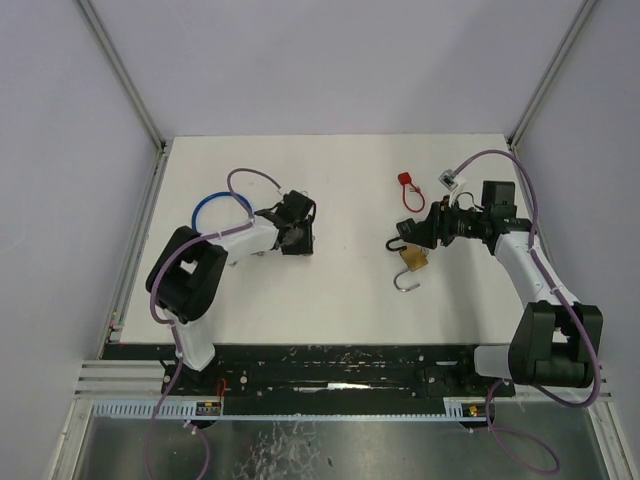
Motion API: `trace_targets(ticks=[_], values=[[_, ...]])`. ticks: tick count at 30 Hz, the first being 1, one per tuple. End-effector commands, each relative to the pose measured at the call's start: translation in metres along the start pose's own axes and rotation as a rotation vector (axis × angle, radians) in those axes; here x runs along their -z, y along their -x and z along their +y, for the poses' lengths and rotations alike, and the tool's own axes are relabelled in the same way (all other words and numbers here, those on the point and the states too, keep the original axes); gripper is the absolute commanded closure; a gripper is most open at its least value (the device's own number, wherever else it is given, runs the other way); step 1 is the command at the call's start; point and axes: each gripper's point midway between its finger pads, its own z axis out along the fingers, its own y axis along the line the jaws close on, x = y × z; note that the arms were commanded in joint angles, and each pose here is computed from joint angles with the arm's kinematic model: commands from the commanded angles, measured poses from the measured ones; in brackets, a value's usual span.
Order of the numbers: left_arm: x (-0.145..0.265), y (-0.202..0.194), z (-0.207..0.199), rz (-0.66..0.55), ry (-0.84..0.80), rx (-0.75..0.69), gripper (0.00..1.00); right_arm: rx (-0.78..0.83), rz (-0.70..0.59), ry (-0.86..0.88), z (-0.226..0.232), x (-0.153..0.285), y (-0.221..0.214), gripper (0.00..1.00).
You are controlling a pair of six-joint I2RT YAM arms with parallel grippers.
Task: Lock with the key
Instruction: Move the lock to the center of the board.
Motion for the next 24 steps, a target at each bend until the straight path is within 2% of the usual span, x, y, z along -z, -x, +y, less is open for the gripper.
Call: trace_targets(ticks=[1,4,5,8,13,20,24], values=[[-0.005,0.011,-0.010,-0.086,0.026,0.019,0.92,0.060,-0.044,0.031,0.015,0.004,0.011,0.43],[-0.010,-0.001,-0.009,-0.046,0.038,0.011,0.79,0.072,-0.048,0.026,0.018,0.006,0.009,0.43],[-0.008,-0.001,-0.010,-0.045,0.033,0.008,0.70,0.073,-0.049,0.026,0.019,0.007,0.008,0.43],[0.000,0.003,-0.015,-0.065,0.017,-0.010,0.55,0.078,-0.052,0.026,0.021,0.008,0.007,0.42],[0.024,0.026,-0.022,-0.141,-0.019,-0.081,0.43,0.084,-0.057,0.031,0.024,0.009,0.009,0.42],[0.059,0.082,-0.037,-0.284,-0.100,-0.140,0.41,0.089,-0.065,0.038,0.027,0.010,0.011,0.42],[0.072,0.126,-0.022,-0.323,-0.147,-0.060,0.43,0.096,-0.067,0.036,0.028,0.011,0.011,0.42]])
